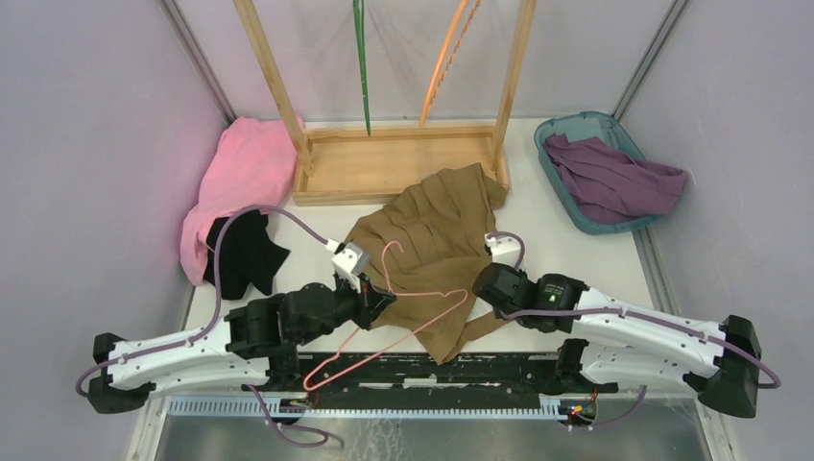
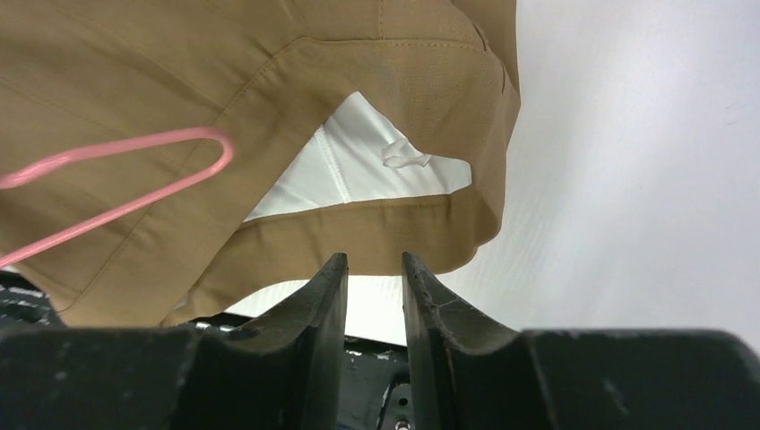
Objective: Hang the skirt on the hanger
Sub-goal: Hang the skirt on the hanger.
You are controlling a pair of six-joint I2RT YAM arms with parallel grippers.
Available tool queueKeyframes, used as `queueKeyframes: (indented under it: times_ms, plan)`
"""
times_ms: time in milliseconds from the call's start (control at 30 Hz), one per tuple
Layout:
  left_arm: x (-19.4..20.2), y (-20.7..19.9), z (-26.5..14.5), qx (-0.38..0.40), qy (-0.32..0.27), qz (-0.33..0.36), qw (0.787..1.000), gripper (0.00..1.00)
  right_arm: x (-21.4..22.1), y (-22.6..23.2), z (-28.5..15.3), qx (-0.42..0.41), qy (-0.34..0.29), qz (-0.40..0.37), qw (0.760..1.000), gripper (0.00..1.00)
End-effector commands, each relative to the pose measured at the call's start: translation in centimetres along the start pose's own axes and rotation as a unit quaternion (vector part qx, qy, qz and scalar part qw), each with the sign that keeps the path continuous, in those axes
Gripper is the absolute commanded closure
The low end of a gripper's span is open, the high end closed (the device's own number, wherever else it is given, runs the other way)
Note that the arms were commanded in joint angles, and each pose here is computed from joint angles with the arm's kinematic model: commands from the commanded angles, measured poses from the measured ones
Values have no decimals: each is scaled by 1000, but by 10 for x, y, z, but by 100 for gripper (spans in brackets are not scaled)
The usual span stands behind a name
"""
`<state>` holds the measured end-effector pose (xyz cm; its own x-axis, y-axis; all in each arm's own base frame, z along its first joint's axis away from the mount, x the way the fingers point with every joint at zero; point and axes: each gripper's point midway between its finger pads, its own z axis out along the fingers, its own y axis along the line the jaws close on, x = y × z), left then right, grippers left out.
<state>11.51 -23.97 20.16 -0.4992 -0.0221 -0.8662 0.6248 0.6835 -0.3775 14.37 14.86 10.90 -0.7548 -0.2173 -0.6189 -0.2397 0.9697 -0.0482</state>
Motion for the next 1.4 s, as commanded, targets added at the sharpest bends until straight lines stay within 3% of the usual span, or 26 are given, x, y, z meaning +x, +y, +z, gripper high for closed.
queueKeyframes:
  times_ms: [0, 567, 1367]
  plan:
    - [-21, -1, -4, 3, -41, -5, 999, 97, -8, 1, 16, 14, -26, 39, 999, 65]
    - [-19, -4, -3, 13, -42, -3, 999, 97, -20, 11, 51, -24, -27, 85, 996, 68]
    - [-13, -17, 12, 32, -28, 7, 999, 97, -1, -8, 60, 7, -11, 97, 995, 70]
